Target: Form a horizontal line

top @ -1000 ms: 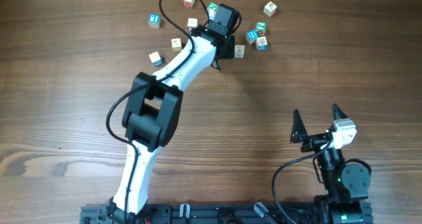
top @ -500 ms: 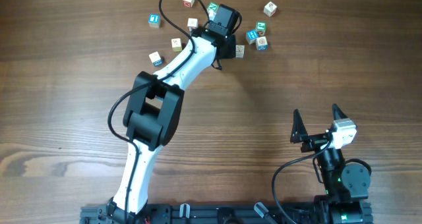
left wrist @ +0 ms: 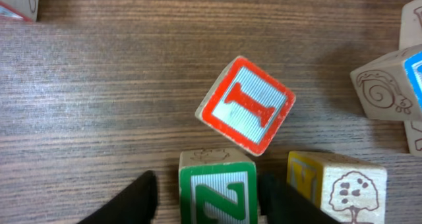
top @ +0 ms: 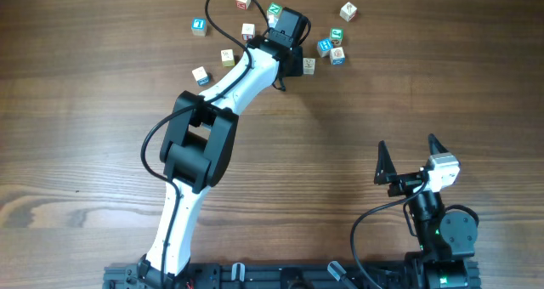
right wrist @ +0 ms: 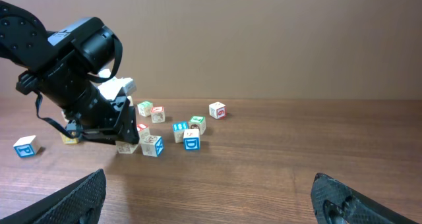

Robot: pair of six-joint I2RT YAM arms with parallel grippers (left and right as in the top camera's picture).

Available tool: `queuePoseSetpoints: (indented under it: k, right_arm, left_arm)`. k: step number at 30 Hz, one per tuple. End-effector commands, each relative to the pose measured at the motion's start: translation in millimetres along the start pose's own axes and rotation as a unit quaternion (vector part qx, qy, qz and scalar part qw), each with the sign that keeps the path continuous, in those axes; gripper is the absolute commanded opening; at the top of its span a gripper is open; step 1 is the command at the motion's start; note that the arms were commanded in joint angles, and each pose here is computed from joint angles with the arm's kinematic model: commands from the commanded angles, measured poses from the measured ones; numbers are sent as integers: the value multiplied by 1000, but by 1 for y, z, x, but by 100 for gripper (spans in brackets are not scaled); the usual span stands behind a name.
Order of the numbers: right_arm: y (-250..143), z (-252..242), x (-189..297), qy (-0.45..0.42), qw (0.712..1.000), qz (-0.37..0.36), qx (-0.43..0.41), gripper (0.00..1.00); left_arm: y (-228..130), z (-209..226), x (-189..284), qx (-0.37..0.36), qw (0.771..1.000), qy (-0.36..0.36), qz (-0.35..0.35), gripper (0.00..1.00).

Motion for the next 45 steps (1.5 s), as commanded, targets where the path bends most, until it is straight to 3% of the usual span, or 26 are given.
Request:
queuePoseSetpoints:
  k: [1, 5, 12, 21, 28, 36, 40, 45]
  right_arm:
    - [2, 1, 0, 5, 1000, -6, 5, 100]
    - [2, 1, 0, 5, 1000, -6, 5, 100]
    - [2, 1, 0, 5, 1000, -6, 5, 100]
    - [2, 1, 0, 5, 1000, -6, 5, 100]
    - [2, 1, 0, 5, 1000, -6, 5, 100]
    - [2, 1, 0, 5, 1000, -6, 5, 100]
    - [2, 2, 0, 5, 1000, -6, 5, 100]
    - [2, 1, 0, 5, 1000, -6, 5, 100]
  left_arm:
    - [0, 5, -5, 6, 1000, 4, -2, 43]
    - [-1, 6, -4, 5, 1000, 5, 0, 34]
    - [11, 5, 30, 7, 1000, 2, -9, 30]
    - [10, 38, 196, 17, 1000, 14, 5, 32]
    - [-32, 93, 294, 62, 996, 49, 48, 32]
    - [-87, 109, 287, 86, 980, 95, 150, 32]
    - [-125, 118, 253, 96, 967, 121, 204, 32]
    - [-154, 124, 203, 105, 964, 124, 210, 32]
Point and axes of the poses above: each gripper's point midway between its finger pads, its own x axis back along the fingers, its own z axis along the line the jaws close on, y = z × x, the point moved 1 cm from there along x, back along the fingers, and after that the axes turned 4 degrees about -x, right-handed, at the moved point
